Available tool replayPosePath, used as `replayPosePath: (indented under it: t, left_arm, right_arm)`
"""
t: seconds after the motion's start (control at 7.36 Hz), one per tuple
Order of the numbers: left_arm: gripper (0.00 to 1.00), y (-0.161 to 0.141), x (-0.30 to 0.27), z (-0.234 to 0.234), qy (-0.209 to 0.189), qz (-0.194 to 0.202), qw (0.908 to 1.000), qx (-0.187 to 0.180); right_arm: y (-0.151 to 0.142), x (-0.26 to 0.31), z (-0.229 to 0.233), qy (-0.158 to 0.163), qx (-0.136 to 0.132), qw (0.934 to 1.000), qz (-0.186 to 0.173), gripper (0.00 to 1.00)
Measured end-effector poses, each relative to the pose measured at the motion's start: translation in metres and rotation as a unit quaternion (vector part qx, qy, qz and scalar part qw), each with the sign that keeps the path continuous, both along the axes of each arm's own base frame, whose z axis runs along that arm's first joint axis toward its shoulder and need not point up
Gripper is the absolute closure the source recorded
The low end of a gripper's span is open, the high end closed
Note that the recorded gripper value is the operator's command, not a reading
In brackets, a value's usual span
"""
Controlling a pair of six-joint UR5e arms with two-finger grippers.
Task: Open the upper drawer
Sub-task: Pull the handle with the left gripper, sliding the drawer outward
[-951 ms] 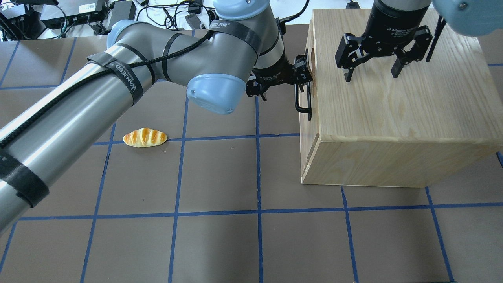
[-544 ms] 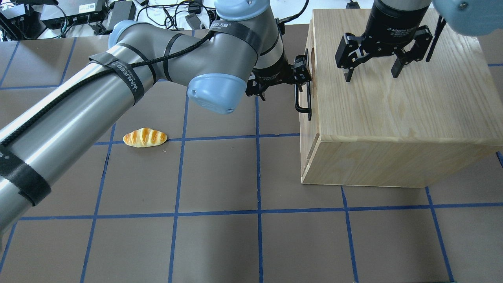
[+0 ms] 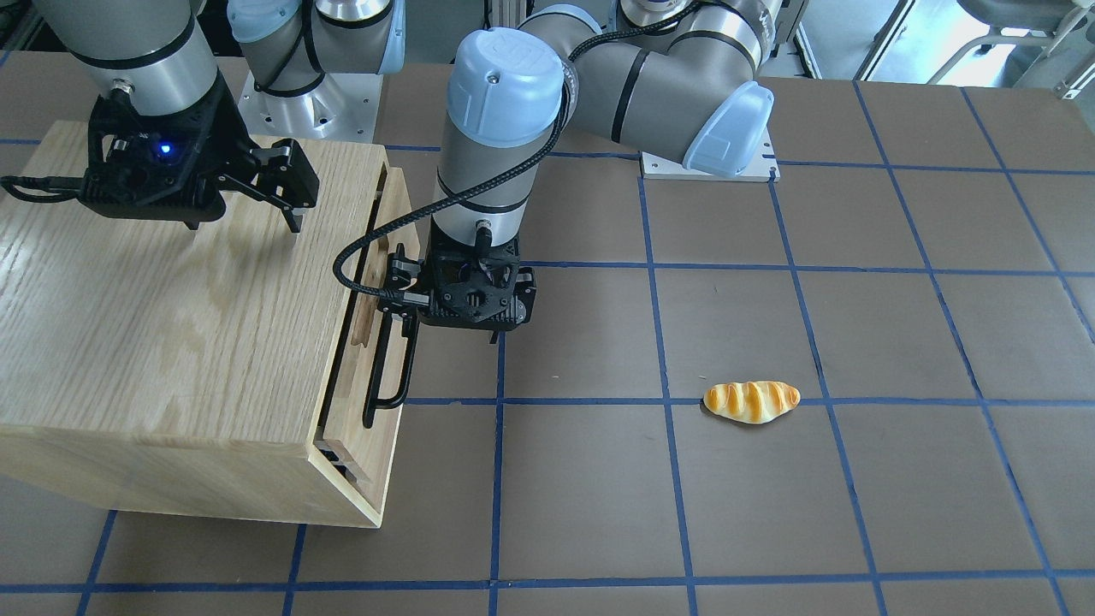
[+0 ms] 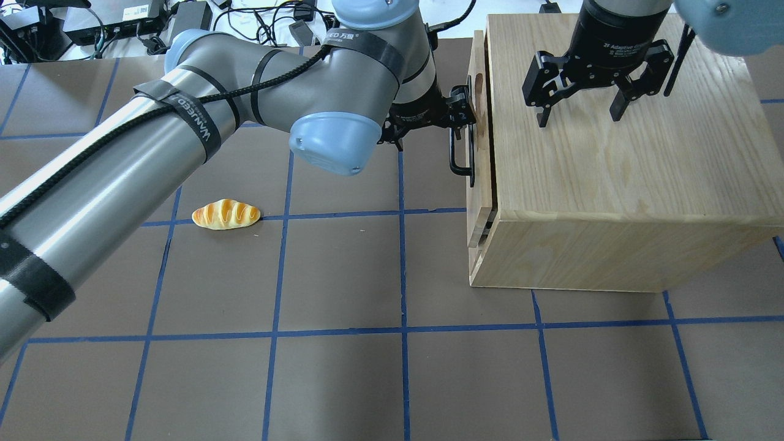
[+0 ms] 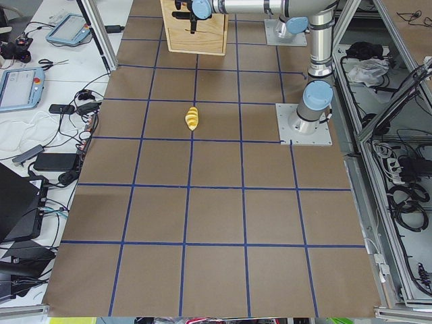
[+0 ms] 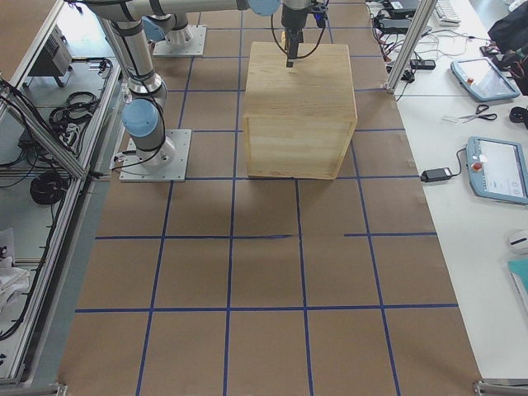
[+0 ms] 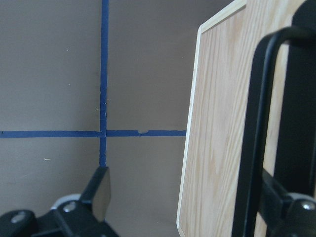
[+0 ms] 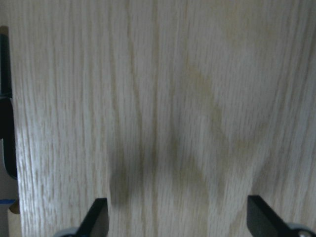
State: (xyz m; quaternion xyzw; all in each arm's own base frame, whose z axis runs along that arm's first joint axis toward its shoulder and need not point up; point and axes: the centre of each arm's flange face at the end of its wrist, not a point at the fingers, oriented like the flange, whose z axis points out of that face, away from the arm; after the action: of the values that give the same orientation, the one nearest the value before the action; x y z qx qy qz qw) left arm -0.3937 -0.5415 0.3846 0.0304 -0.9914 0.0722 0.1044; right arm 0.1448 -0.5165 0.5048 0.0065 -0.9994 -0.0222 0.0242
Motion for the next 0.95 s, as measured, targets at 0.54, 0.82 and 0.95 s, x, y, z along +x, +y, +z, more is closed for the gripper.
replayPosePath:
  t: [0.54,0.82,0.95]
  left_arm:
    - [0.00,-0.008,0.015,0.006,0.000,0.005,1.0000,-0.006]
    - [0.00,-0.014,0.026,0.009,-0.002,-0.001,1.0000,-0.010]
    - [0.00,-0.015,0.029,0.010,-0.004,-0.006,0.9999,-0.012]
  right_arm:
    - [0.000,0.000,-0.001,0.000,0.001,1.0000,0.001,0.00]
    - [0.000,0.000,0.000,0.000,0.000,1.0000,0.000,0.00]
    - [0.000,0.000,0.000,0.000,0.000,1.0000,0.001,0.00]
